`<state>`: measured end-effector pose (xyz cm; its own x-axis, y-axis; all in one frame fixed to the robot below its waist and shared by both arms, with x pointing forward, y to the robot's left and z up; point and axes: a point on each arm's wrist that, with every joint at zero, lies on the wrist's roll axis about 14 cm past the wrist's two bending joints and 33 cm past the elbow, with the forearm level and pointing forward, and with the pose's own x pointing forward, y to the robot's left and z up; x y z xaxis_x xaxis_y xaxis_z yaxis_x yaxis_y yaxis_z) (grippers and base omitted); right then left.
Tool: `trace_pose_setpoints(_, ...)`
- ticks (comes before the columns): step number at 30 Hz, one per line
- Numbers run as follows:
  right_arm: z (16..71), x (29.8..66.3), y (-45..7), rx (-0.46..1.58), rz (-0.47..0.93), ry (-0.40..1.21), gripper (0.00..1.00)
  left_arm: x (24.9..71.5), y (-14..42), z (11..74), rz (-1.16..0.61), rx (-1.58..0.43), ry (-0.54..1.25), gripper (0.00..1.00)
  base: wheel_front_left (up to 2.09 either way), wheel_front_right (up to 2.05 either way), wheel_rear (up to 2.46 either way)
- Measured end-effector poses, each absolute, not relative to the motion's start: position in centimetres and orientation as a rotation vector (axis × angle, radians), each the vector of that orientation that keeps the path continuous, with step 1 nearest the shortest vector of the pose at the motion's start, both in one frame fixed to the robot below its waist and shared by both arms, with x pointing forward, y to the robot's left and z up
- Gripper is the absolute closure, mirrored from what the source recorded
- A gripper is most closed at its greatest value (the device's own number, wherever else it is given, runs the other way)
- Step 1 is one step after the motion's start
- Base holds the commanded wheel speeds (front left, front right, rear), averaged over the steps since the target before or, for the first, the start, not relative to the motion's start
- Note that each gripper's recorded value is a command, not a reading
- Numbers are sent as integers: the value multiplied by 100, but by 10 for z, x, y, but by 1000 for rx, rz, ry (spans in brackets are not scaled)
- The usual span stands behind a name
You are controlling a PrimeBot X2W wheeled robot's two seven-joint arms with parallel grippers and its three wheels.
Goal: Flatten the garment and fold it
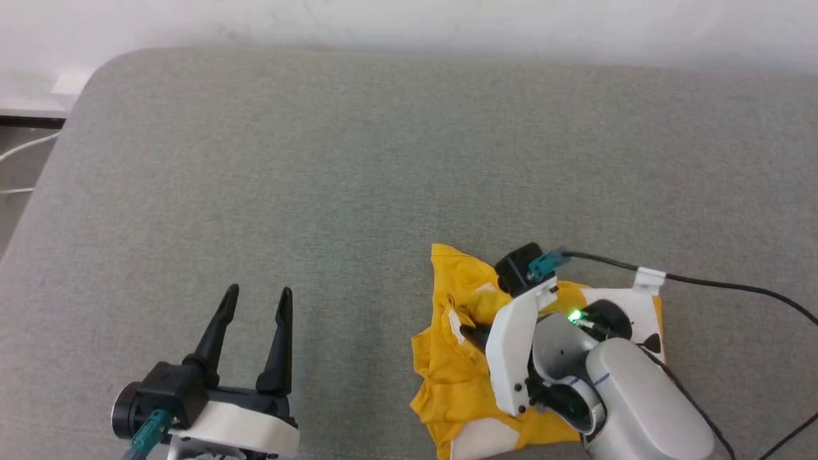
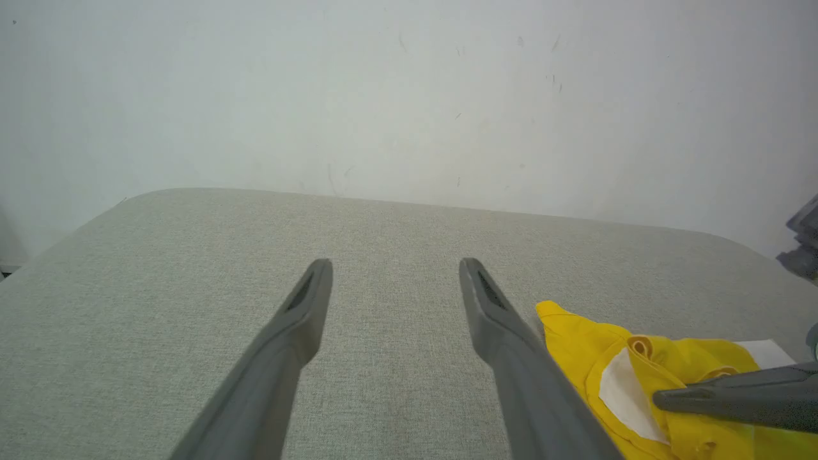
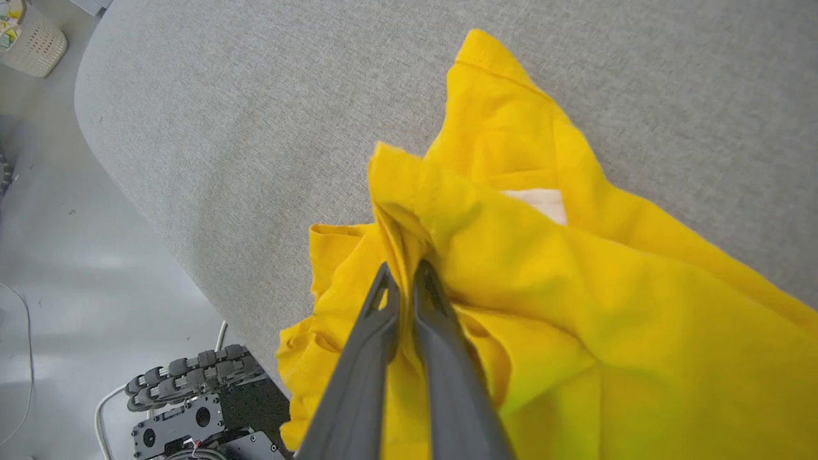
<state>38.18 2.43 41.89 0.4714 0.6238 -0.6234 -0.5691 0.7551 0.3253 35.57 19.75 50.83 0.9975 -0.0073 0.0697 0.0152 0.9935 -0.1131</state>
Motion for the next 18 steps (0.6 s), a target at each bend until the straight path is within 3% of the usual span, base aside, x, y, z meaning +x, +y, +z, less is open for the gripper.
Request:
trace_pose_setpoints(4,406,378,26,47,734,825,100,351,202,510,2,-113,-75,0,0,0,0)
trace_pose_setpoints(5,404,378,27,46,734,826,94,351,203,511,5,-114,-76,0,0,0,0)
trace_pose_setpoints(6,402,379,27,50,730,828,76,350,203,511,7,-115,-76,0,0,0,0)
trace_pose_setpoints(7,401,380,27,59,725,823,29,350,204,511,9,-118,-75,0,0,0,0)
trace_pose_setpoints(8,402,382,26,71,721,815,0,350,203,510,8,-119,-74,0,0,0,0)
trace_pose_setpoints(18,452,411,36,217,732,634,0,357,192,507,-29,-130,-65,0,0,0,0)
